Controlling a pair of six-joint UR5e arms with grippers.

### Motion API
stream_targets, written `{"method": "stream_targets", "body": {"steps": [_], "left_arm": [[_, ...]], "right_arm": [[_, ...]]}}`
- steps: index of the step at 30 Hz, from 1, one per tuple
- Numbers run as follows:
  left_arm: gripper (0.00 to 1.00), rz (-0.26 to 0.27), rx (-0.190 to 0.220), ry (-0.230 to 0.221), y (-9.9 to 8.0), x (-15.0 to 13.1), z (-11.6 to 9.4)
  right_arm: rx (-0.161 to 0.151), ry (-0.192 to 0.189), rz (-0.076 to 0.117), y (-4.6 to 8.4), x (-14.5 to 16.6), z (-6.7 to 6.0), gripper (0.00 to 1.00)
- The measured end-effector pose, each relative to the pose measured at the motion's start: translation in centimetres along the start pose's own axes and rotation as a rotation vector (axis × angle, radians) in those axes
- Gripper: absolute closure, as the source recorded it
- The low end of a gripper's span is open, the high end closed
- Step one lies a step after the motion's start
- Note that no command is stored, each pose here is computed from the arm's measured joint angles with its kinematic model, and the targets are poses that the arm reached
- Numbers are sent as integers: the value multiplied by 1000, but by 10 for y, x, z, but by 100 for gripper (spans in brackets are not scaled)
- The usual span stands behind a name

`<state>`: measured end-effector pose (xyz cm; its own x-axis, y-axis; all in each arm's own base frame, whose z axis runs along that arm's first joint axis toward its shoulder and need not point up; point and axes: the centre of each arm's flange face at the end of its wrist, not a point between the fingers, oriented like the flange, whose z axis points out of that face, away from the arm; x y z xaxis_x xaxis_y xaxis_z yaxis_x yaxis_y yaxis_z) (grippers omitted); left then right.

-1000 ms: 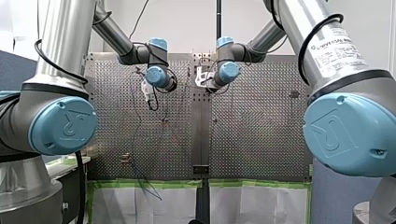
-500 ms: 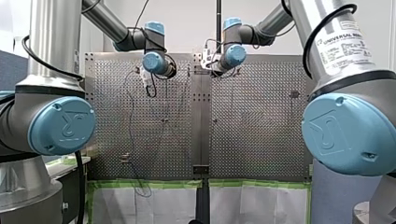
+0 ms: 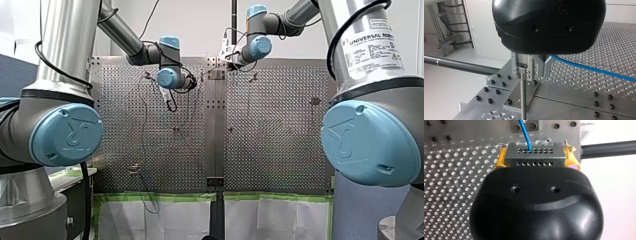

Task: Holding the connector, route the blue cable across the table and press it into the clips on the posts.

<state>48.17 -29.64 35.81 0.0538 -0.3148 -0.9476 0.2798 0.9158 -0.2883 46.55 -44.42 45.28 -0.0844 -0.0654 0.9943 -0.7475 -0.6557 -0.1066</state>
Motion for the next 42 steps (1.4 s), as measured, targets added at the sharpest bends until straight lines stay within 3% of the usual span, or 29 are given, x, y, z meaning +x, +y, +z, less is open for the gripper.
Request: {"method": "stream_targets", "body": {"steps": [6, 13, 17, 23, 32, 42], "left_arm": [[100, -20, -4, -15, 5, 1, 6], [100, -18, -45, -33, 8, -3, 5], [100, -18, -46, -46, 7, -6, 5], [100, -32, -13, -63, 6, -11, 10], [100, -60, 0, -100, 11, -28, 25], [100, -67, 5, -101, 24, -15, 49]], "right_arm": [[6, -41, 1, 6, -25, 11, 100], [41, -61, 3, 4, -37, 16, 100], [56, -57, 2, 3, -36, 18, 100], [78, -47, 4, 1, -31, 20, 100], [78, -41, 6, 6, -31, 23, 100], [73, -37, 11, 19, -34, 29, 100]]}}
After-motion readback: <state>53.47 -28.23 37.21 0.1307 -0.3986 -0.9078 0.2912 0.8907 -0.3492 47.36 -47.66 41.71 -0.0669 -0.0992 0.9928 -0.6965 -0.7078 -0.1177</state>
